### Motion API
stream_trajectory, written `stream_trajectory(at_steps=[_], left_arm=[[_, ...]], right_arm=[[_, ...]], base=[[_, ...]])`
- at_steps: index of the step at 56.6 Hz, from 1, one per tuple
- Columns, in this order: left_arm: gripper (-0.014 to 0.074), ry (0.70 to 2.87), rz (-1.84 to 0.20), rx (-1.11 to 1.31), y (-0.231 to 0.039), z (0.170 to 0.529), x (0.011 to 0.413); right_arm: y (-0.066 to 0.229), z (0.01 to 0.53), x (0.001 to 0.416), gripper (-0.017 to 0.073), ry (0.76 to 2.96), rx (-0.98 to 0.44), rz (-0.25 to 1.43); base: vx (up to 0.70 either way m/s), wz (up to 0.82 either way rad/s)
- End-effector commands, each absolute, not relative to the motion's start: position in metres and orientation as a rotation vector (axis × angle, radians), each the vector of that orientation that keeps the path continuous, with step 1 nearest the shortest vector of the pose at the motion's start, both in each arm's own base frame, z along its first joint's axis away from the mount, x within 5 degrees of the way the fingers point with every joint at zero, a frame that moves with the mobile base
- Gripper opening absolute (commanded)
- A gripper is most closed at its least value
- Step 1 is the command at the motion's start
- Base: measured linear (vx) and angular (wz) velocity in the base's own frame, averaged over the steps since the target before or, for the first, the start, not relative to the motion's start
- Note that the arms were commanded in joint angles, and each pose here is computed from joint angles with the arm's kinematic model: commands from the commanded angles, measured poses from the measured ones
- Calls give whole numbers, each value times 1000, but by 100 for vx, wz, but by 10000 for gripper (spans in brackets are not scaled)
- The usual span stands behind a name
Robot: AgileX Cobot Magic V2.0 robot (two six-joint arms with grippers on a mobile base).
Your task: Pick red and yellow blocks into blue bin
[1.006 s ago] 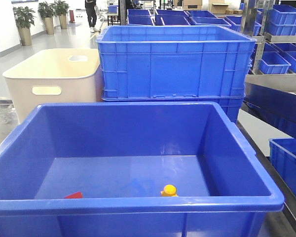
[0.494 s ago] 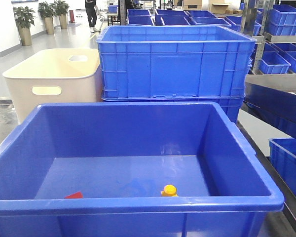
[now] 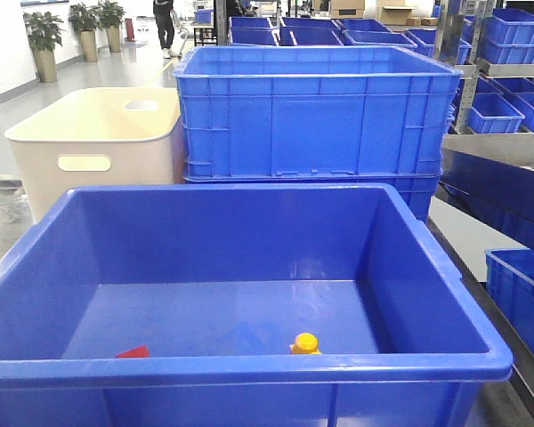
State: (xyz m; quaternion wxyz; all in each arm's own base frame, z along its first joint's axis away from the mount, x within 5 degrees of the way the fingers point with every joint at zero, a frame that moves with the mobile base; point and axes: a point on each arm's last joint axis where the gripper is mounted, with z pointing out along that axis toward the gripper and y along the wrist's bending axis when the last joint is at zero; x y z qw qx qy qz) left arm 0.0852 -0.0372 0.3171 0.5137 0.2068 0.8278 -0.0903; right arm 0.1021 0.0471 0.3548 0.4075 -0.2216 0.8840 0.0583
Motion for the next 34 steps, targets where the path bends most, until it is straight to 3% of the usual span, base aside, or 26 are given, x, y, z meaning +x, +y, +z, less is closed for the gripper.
stream_trajectory(at_steps=[1,20,34], left_arm=[[-4,1828,-98,486,-30,327,87],[-3,1507,-18,199,-9,269,61],[-3,1430,-71,16,-3,219,54]], right_arm=[[47,368,105,-10,2139,-543,148],[47,368,105,-10,2138,-543,148],[47,368,104,-10,2140,-543,148]], base=[[0,0],[0,0],[0,0]])
